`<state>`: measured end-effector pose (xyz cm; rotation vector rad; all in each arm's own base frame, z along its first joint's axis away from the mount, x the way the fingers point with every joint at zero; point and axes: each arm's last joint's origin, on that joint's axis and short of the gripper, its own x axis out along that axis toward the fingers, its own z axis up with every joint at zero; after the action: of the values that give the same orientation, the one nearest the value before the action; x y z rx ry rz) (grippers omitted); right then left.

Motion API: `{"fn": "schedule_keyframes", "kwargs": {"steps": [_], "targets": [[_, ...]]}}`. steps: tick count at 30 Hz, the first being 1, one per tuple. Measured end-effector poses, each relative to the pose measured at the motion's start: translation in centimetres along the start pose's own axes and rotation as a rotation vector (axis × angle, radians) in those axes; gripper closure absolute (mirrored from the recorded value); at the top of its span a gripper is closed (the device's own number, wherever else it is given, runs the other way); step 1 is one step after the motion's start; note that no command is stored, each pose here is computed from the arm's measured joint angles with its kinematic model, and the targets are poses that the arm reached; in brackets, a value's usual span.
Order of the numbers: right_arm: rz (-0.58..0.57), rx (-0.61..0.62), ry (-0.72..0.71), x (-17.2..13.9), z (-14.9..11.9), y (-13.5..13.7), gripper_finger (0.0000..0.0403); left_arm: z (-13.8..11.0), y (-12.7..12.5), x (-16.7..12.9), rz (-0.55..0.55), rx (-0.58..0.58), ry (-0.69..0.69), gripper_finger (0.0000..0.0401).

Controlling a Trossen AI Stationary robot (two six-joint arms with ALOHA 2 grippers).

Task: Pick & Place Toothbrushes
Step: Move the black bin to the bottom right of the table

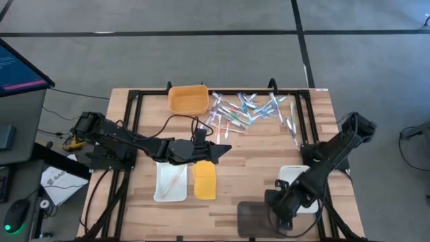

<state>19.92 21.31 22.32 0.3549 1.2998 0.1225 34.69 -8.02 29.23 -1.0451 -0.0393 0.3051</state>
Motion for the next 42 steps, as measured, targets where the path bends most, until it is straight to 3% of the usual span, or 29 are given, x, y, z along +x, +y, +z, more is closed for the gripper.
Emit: {"fn": "schedule_keyframes", "kwargs": {"steps": [12, 42], "targets": [[-0.093, 0.022, 0.064, 3.5, 0.2, -0.3, 0.0403, -0.5, -0.3, -0.4, -0.003, 0.003, 0.005, 0.0393], [-0.271, 0.142, 0.029, 3.2, 2.9, -3.9, 0.0403, -0.8, -0.4, -0.6, 0.0, 0.005, -0.001, 0.0393]]}}
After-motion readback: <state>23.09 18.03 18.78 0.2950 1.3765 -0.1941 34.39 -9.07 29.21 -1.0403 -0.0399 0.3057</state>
